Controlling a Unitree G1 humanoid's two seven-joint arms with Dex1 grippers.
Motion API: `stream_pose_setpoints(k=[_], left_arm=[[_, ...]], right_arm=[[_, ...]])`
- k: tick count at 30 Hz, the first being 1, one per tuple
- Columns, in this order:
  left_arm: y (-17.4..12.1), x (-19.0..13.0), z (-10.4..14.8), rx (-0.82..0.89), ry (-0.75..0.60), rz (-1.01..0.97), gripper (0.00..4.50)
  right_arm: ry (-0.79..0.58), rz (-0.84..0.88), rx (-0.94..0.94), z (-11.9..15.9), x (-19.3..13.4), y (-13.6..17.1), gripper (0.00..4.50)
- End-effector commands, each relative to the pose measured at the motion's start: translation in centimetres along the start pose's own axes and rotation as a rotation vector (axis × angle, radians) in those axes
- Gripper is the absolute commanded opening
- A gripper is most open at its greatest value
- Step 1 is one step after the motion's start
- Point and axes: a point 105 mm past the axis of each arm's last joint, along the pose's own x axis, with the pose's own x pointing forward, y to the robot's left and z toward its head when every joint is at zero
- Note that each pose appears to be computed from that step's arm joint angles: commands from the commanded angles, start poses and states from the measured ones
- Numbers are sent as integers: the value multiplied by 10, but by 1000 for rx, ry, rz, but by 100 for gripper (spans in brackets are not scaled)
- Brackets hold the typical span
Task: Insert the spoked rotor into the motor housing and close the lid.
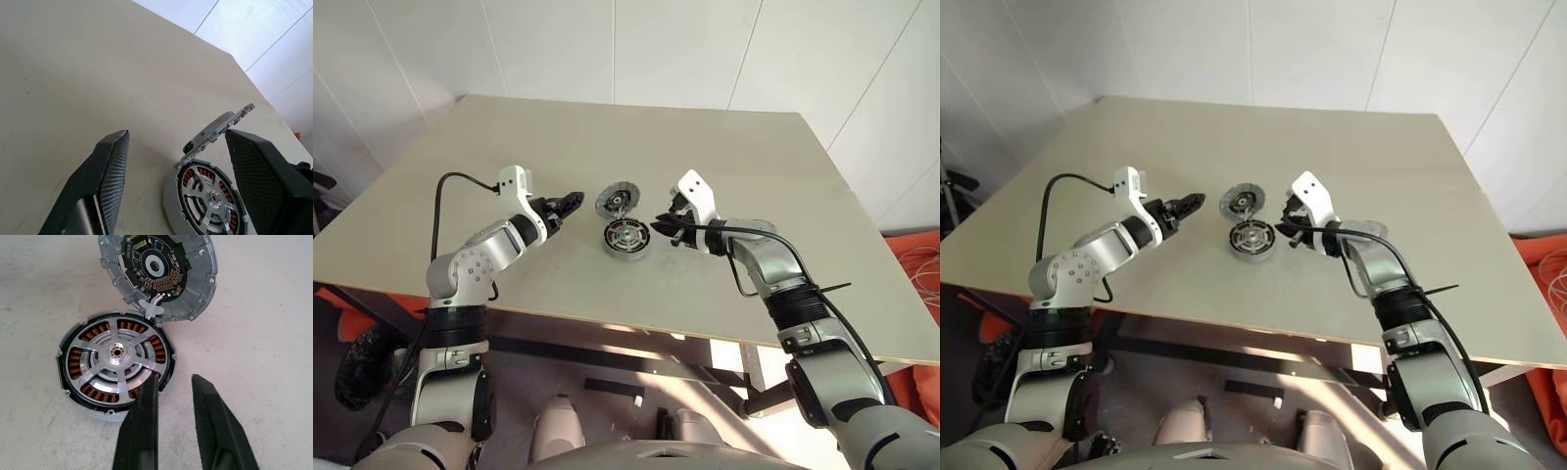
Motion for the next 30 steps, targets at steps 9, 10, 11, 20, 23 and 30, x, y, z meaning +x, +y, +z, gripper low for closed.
stream_pose_setpoints(k=[9,10,11,20,23,30], left_arm=[[-5,-2,14,23,-54,-17,330],[-5,-2,14,23,-54,-16,330],[-4,-2,14,23,-55,-16,330],[-2,0,15,28,-53,-13,330],[-3,0,15,30,-55,-15,330],[-4,-3,12,31,-54,-9,330]], right_arm=[[-5,66,-247,29,-12,-3,397],[2,78,-276,31,-14,-4,397],[10,95,-311,32,-15,-3,397],[81,443,-712,56,-23,23,397],[131,562,-792,52,-16,33,397],[249,699,-869,29,9,41,397]])
